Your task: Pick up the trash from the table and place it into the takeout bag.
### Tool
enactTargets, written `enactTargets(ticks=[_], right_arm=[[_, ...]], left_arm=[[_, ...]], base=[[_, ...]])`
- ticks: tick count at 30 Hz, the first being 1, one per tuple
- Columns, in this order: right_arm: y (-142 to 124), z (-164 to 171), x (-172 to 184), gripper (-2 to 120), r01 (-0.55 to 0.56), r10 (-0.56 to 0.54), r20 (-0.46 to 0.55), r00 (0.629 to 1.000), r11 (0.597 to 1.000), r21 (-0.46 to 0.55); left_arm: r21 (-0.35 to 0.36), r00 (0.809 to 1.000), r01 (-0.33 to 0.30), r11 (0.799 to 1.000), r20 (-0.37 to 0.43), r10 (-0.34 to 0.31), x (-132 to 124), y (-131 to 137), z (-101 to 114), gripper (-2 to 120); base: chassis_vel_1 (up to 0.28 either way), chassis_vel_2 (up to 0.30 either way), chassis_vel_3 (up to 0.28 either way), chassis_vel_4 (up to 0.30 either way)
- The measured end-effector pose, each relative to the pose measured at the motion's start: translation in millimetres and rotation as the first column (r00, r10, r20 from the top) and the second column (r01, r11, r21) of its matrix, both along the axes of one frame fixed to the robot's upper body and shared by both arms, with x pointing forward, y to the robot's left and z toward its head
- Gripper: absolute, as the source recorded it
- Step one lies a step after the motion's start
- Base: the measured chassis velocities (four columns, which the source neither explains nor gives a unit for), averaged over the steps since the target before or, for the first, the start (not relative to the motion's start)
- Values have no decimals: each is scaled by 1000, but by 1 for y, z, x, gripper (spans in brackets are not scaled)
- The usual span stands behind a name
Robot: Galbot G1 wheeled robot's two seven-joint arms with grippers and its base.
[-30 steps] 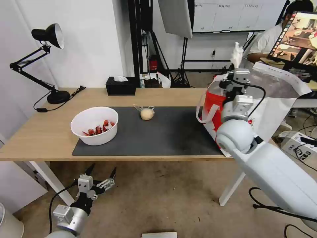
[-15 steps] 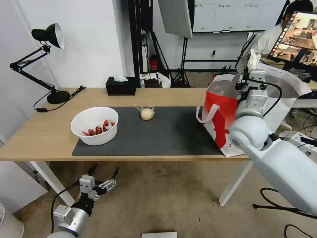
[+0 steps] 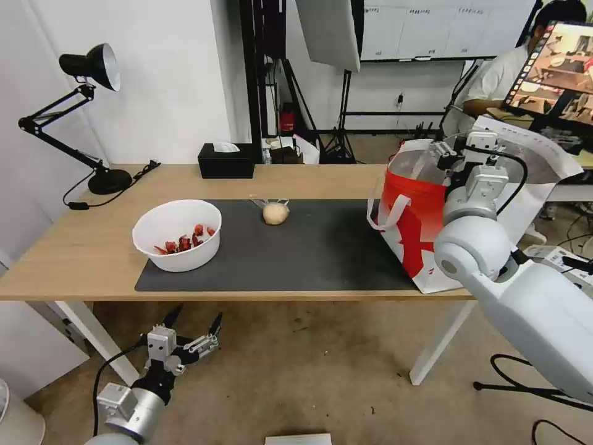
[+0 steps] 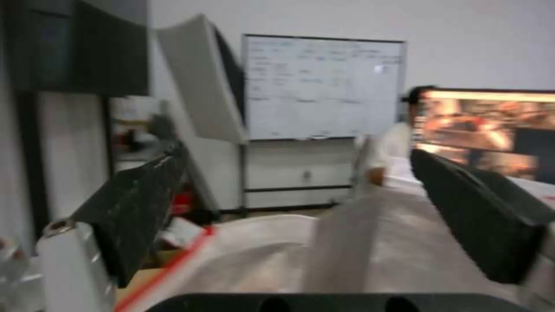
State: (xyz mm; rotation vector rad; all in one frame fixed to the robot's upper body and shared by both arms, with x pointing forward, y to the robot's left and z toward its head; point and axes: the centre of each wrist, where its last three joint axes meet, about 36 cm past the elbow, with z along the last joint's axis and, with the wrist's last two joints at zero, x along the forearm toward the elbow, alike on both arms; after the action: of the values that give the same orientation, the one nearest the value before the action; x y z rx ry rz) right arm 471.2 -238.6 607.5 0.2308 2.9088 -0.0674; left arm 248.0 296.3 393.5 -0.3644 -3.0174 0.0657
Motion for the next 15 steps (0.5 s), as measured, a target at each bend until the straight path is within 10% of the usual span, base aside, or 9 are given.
enactTargets(ticks=[15], right_arm=[[8, -33, -94, 100, -517, 526, -119, 842, 850, 100]], left_arm=[[-16, 1000, -6, 1000, 24, 7, 2, -2, -2, 100]], base=[[0, 0, 0, 0]])
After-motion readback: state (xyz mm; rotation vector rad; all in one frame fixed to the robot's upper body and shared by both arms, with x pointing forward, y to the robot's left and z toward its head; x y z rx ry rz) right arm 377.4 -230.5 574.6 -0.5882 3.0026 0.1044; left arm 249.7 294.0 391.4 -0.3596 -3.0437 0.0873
